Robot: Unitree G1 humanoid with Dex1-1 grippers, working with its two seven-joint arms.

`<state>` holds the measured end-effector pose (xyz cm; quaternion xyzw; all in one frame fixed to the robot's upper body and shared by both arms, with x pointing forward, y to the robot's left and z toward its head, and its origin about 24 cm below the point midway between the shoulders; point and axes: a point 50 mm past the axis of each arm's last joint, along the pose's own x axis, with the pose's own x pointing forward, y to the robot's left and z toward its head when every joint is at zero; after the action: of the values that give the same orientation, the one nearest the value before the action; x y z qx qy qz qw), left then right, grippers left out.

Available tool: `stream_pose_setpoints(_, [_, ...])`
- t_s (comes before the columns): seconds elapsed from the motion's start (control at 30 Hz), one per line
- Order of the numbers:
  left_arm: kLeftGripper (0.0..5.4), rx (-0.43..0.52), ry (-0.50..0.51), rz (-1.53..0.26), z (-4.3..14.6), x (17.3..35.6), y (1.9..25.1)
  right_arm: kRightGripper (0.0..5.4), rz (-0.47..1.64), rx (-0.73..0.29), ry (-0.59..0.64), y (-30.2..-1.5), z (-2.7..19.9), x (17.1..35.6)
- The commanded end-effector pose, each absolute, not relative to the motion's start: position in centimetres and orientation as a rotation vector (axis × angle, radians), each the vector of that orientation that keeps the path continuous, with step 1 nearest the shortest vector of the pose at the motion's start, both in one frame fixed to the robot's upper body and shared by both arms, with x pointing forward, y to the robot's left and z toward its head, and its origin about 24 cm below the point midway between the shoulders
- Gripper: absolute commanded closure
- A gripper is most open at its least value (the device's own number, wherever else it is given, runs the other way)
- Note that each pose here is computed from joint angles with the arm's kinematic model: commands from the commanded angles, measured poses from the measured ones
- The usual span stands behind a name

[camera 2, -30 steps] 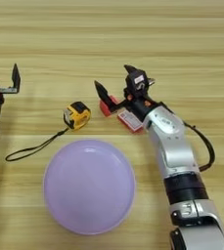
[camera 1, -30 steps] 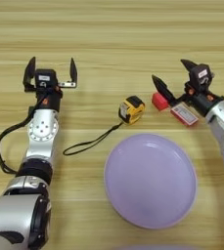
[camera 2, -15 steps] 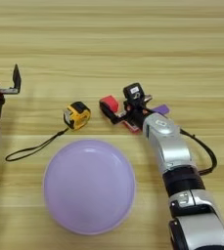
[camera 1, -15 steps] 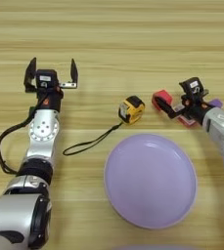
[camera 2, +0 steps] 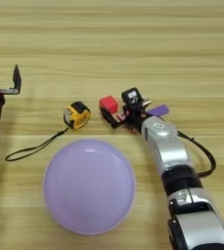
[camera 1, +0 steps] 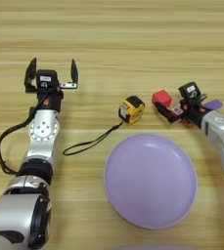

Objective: Move the objects on the table

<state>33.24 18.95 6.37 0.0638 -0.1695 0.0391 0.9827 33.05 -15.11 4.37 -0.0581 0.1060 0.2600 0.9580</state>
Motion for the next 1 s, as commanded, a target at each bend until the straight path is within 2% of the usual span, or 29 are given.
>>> stream_pose_setpoints(0.03, [0.03,0.145,-0.358,0.063,6.9,33.6,18.6,0.00,0.529,-0.138,0.216,-14.9,4.6,33.5])
stream_pose_setpoints(0.3, [0.03,0.146,-0.357,0.060,6.9,33.6,18.6,0.00,0.519,-0.142,0.223,-14.9,4.3,33.6])
stream_pose_setpoints(1.0, [0.00,0.145,-0.356,0.058,6.9,33.6,18.4,2.58,0.553,-0.176,0.230,-13.7,4.3,34.3])
